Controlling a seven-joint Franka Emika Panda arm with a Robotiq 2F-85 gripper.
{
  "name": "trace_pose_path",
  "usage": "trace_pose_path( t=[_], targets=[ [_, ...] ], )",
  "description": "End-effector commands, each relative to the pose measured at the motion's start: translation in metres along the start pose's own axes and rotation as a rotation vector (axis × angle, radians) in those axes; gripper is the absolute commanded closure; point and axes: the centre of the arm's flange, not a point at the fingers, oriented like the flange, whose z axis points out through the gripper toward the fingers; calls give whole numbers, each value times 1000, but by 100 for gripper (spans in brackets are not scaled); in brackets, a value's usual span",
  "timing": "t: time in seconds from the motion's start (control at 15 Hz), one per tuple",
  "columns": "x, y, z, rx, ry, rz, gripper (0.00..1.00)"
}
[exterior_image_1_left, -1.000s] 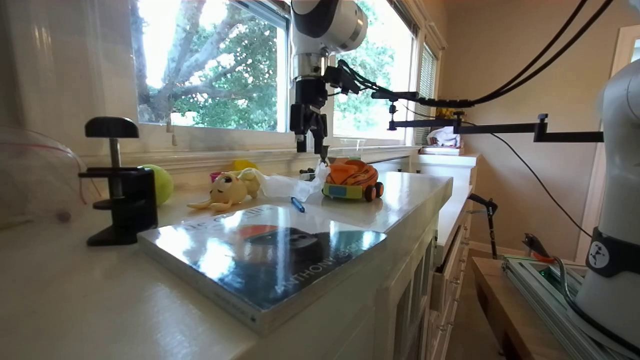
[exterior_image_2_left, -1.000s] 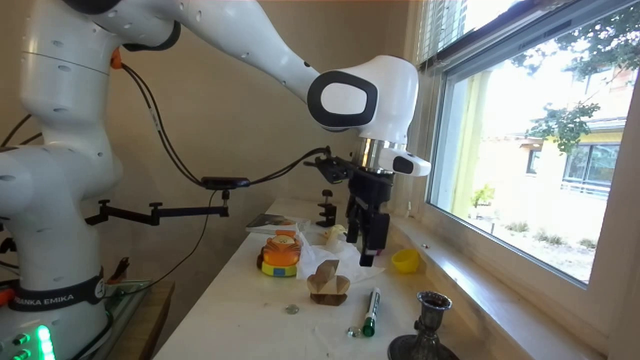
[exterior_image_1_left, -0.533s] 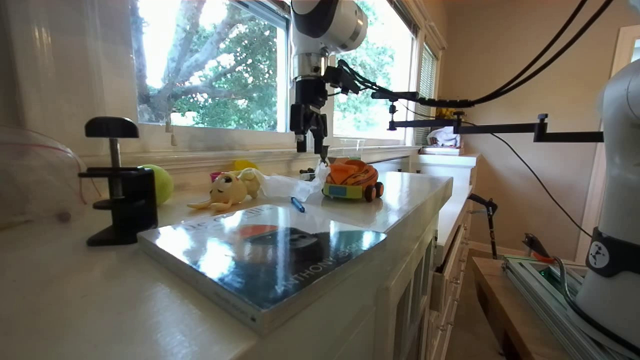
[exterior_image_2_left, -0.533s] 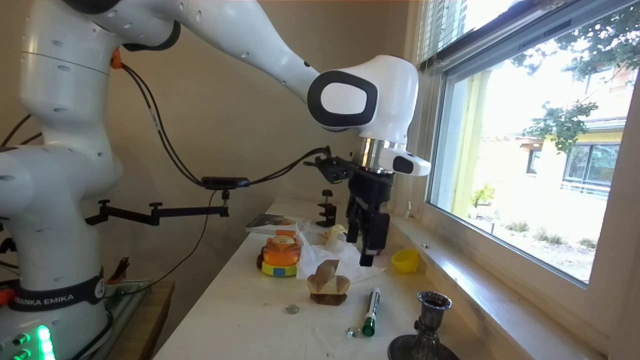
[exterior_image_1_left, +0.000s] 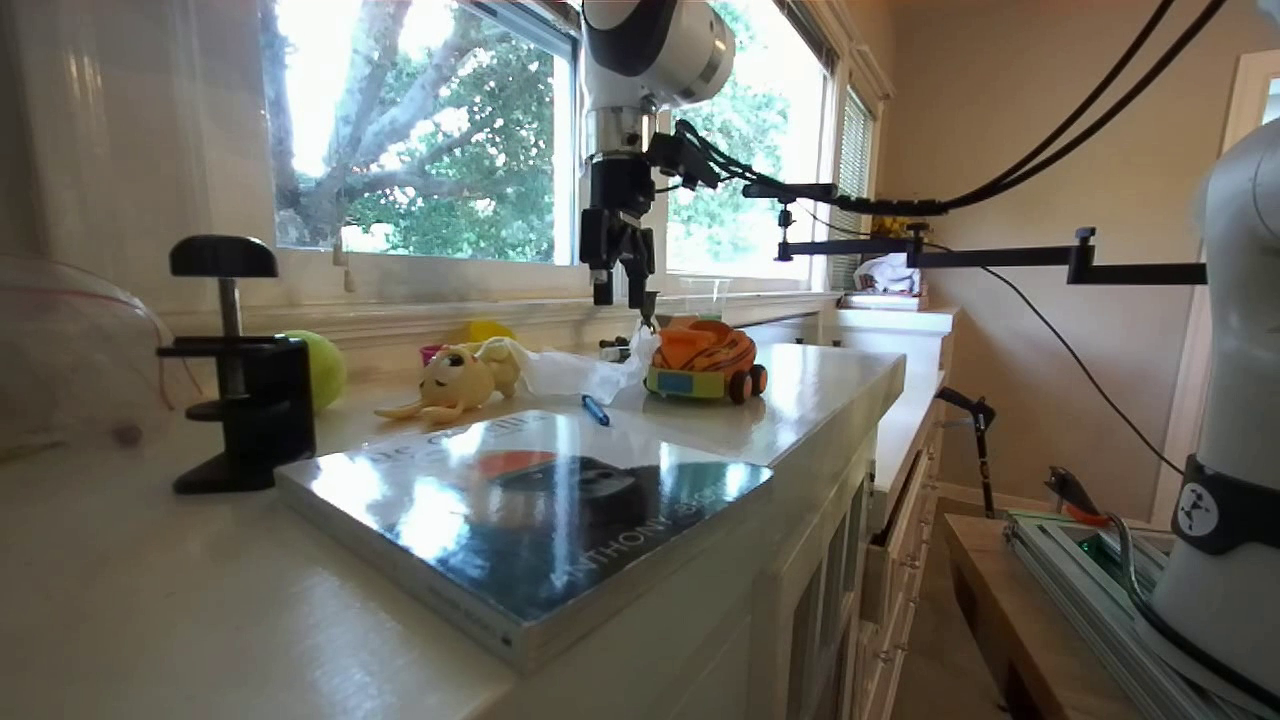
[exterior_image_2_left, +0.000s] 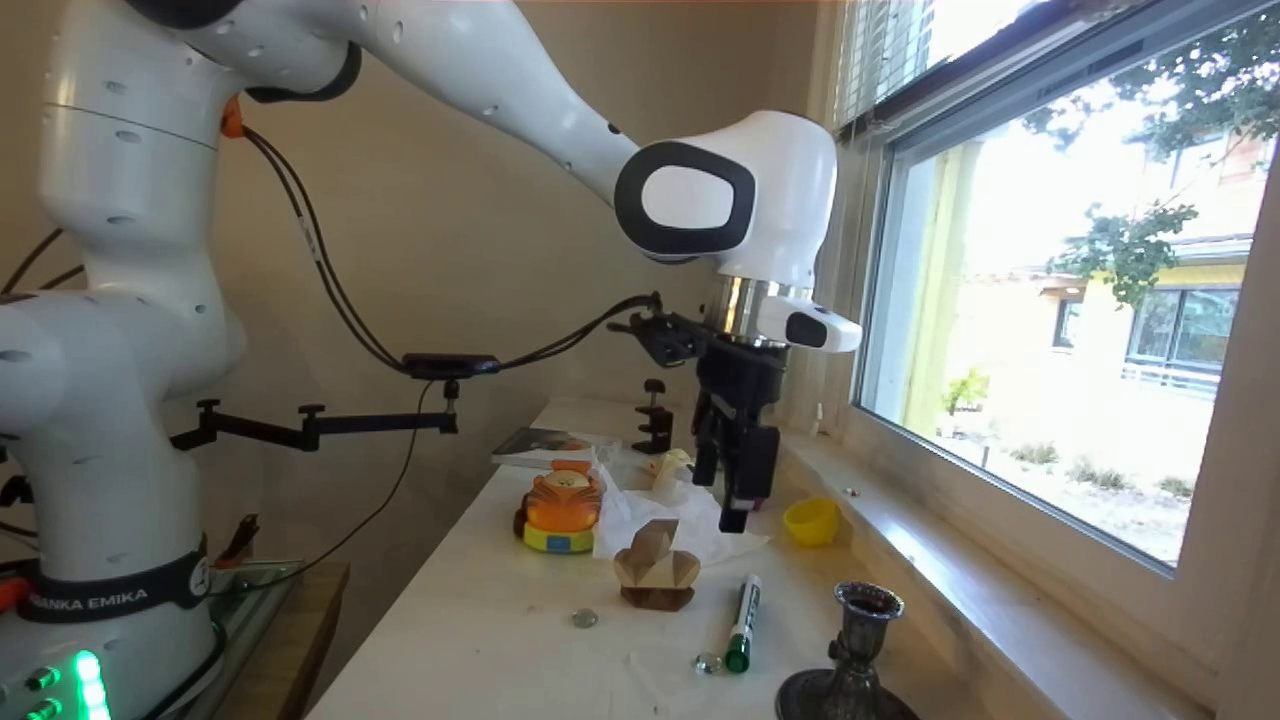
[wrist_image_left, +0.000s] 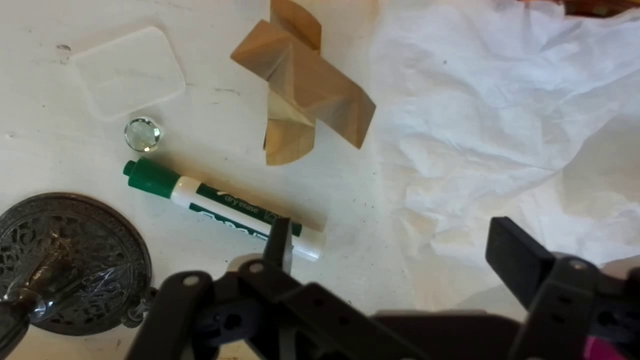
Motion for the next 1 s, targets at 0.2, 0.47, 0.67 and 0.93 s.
trace_pose_path(
  t=[0.2, 0.47, 0.67, 0.93],
  targets=[
    [0, 0, 0, 0, 0, 0, 0],
    [0, 0, 0, 0, 0, 0, 0],
    [5, 0, 8, 3, 3, -60, 0],
    [15, -11, 14, -4, -7, -154, 0]
  ],
)
